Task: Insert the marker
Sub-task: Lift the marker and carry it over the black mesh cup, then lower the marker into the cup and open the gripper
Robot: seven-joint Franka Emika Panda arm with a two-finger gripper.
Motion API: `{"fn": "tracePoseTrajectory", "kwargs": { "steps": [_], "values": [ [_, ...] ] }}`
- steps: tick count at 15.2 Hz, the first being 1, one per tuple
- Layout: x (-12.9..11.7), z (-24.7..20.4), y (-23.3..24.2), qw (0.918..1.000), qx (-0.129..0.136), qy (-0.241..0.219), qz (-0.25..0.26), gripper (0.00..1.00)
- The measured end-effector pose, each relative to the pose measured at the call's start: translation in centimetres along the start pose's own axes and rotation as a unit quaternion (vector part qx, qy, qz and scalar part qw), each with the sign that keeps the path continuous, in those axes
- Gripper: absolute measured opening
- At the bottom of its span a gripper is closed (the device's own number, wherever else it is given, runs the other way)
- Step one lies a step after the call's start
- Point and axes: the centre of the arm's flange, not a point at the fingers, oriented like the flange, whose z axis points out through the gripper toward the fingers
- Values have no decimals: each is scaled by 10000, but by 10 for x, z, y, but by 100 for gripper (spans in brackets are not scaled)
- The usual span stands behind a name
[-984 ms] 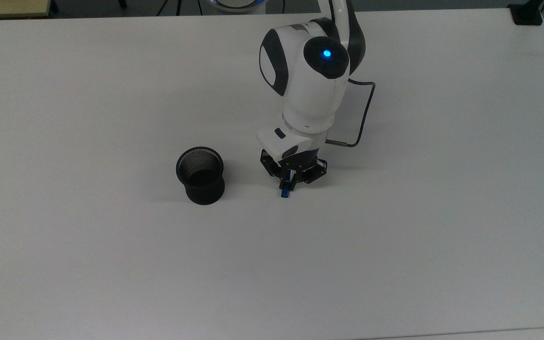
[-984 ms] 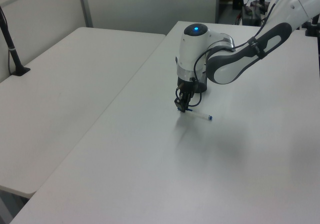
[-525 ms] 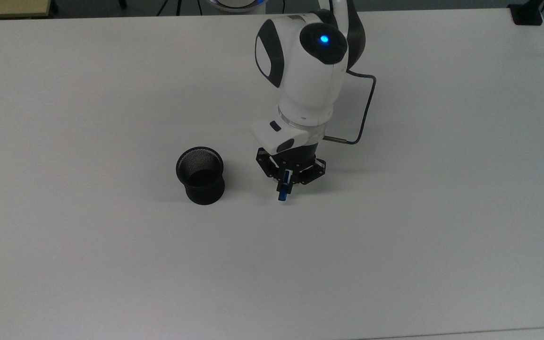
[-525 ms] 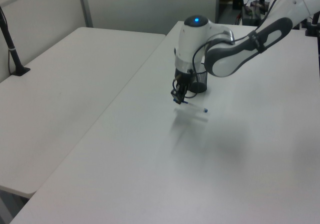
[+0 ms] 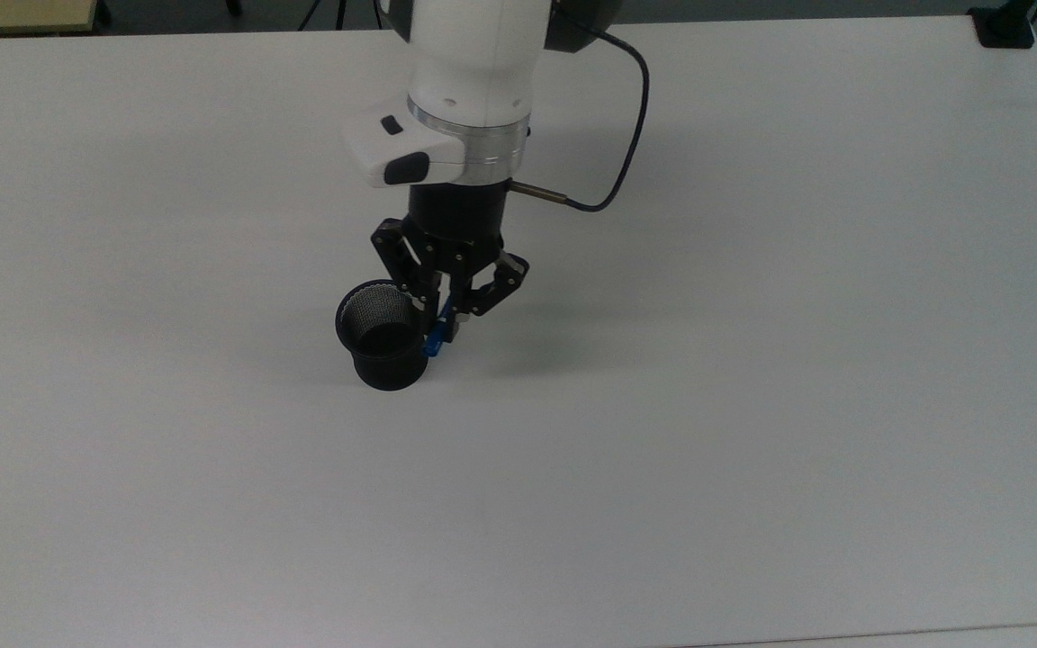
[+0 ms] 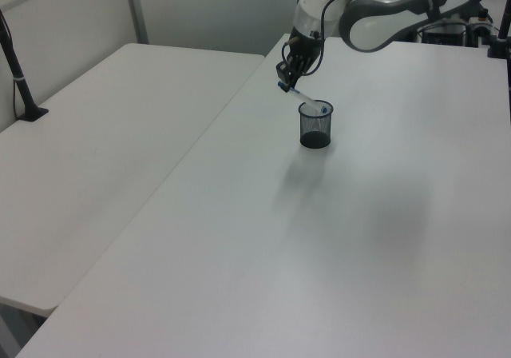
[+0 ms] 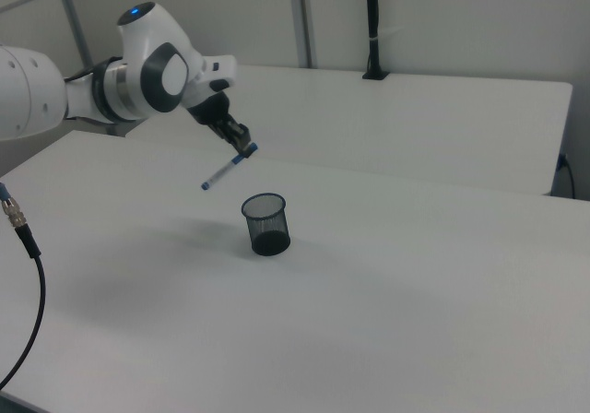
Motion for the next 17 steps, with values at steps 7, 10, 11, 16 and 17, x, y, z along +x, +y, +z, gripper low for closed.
{"fn": "tracePoseTrajectory", "kwargs": {
  "steps": [7,10,11,16,17],
  "values": [
    [25,13,64,9986,-255,374,272,17],
    [27,30,86,9981,-360,379,333,17],
    [24,40,84,9982,-374,352,302,17],
    [16,69,72,9983,-321,426,235,17],
    [15,73,70,9983,-320,427,239,17]
  ]
}}
